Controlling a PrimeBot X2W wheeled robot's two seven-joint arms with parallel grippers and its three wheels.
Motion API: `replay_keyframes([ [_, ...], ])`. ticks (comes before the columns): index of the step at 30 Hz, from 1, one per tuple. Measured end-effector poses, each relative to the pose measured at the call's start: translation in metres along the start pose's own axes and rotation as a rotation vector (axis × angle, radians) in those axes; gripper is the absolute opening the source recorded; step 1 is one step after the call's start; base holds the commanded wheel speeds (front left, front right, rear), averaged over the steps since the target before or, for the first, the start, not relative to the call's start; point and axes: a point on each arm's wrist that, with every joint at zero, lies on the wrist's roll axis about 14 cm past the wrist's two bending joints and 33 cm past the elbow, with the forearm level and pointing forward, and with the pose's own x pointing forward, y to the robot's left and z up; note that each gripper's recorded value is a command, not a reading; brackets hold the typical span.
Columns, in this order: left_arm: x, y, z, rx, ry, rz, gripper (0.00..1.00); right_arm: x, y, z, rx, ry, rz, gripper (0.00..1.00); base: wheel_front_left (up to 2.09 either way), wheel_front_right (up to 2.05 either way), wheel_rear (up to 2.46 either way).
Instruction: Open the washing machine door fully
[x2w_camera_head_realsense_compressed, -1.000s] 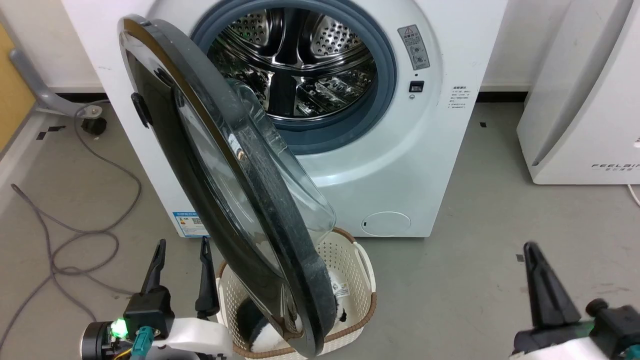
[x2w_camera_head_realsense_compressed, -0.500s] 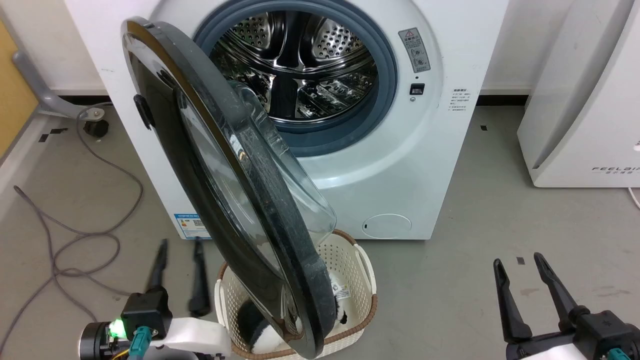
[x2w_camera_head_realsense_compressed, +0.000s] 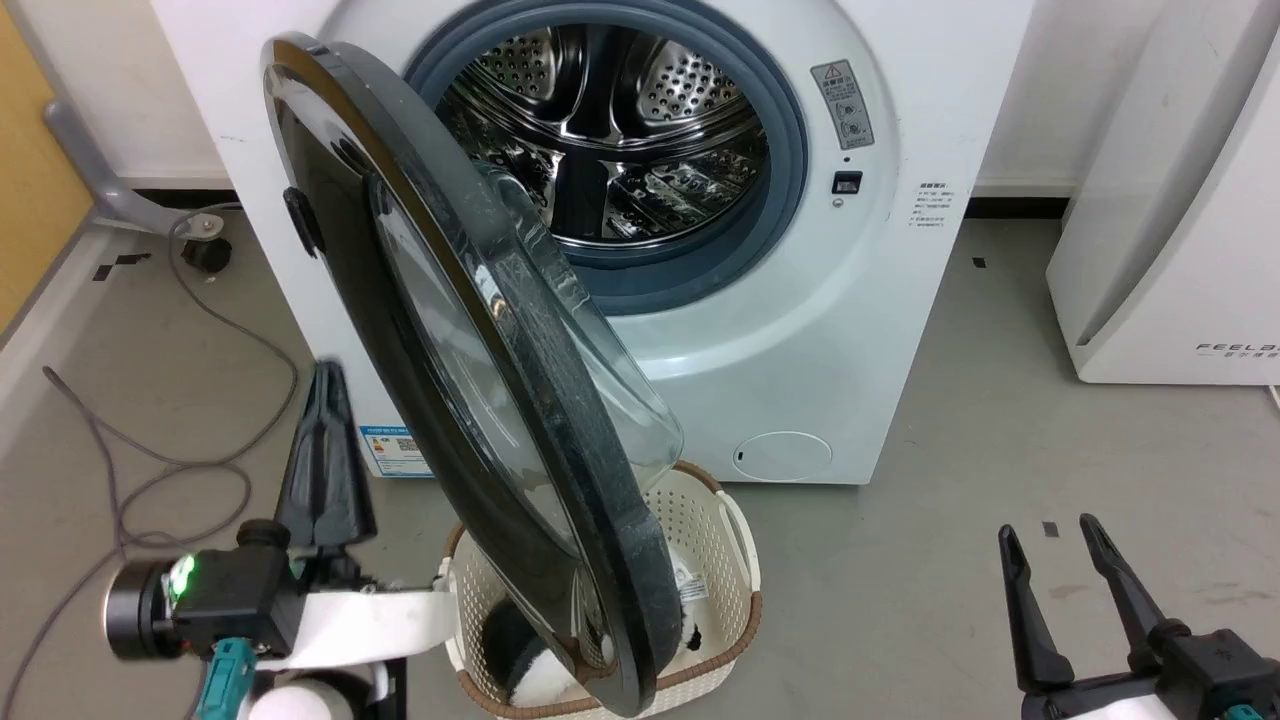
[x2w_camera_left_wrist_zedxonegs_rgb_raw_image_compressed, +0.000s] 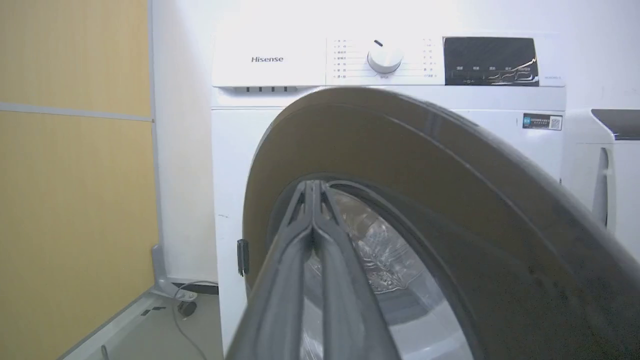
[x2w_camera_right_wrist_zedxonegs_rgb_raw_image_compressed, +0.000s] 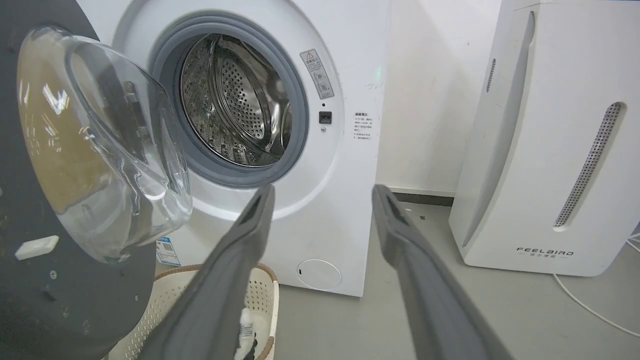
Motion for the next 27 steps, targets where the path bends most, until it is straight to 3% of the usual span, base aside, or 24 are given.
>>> replay_keyframes([
  [14, 0.000, -0.087, 0.091, -0.109, -0.282, -0.281, 0.00, -0.001, -0.001, 0.001, 0.006, -0.003, -0.006, 1.00, 0.00, 0.00, 0.00],
  [27, -0.039, -0.163, 0.096, -0.246, -0.250, -0.554, 0.00, 0.003, 0.005, -0.002, 0.014, 0.003, 0.014, 1.00, 0.00, 0.00, 0.00],
])
